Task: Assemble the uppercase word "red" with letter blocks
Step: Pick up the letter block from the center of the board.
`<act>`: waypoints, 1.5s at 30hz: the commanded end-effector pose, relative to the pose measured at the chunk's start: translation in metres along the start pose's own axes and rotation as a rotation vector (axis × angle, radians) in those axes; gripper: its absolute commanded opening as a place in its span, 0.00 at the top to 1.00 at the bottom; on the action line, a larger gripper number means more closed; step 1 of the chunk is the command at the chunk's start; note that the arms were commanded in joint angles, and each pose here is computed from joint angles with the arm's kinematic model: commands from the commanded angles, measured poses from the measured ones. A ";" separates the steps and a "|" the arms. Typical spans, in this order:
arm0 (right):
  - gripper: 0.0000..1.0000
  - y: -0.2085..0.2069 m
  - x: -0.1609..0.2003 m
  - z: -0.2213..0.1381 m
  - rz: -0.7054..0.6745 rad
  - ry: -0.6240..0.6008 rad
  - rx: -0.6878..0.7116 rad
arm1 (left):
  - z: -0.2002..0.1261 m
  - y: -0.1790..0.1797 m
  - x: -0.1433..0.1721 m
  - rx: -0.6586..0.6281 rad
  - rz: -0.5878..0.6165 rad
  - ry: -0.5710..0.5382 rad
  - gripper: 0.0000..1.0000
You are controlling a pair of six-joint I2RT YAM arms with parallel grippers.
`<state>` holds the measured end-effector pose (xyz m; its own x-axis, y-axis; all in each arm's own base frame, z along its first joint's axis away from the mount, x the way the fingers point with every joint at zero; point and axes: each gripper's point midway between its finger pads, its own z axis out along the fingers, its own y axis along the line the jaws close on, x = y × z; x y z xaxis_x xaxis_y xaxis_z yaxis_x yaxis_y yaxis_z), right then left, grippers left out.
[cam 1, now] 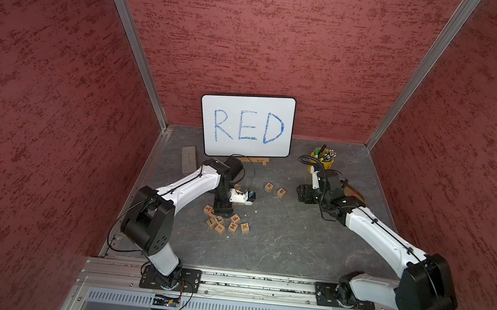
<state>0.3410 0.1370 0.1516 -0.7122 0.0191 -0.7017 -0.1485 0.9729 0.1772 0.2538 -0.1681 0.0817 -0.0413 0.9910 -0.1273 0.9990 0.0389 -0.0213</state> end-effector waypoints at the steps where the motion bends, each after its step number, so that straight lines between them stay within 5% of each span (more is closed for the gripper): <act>1: 0.18 -0.002 -0.010 -0.005 0.014 -0.041 0.023 | 0.008 0.004 -0.007 -0.035 0.099 0.011 0.28; 12: 0.18 -0.008 0.001 -0.005 0.013 -0.038 0.037 | 0.029 -0.005 0.003 0.009 0.172 0.105 0.37; 41: 0.18 -0.014 0.004 -0.008 0.018 -0.042 0.064 | 0.055 0.012 0.007 0.003 0.187 0.086 0.48; 45: 0.18 -0.015 0.007 -0.007 0.017 -0.037 0.065 | 0.057 0.009 0.009 0.014 0.179 0.091 0.59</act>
<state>0.3323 0.1235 0.1465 -0.7016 0.0261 -0.7121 -0.1112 0.9831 0.1456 0.2672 -0.1653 0.0313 0.1321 0.9907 -0.0333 0.9912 -0.1319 0.0073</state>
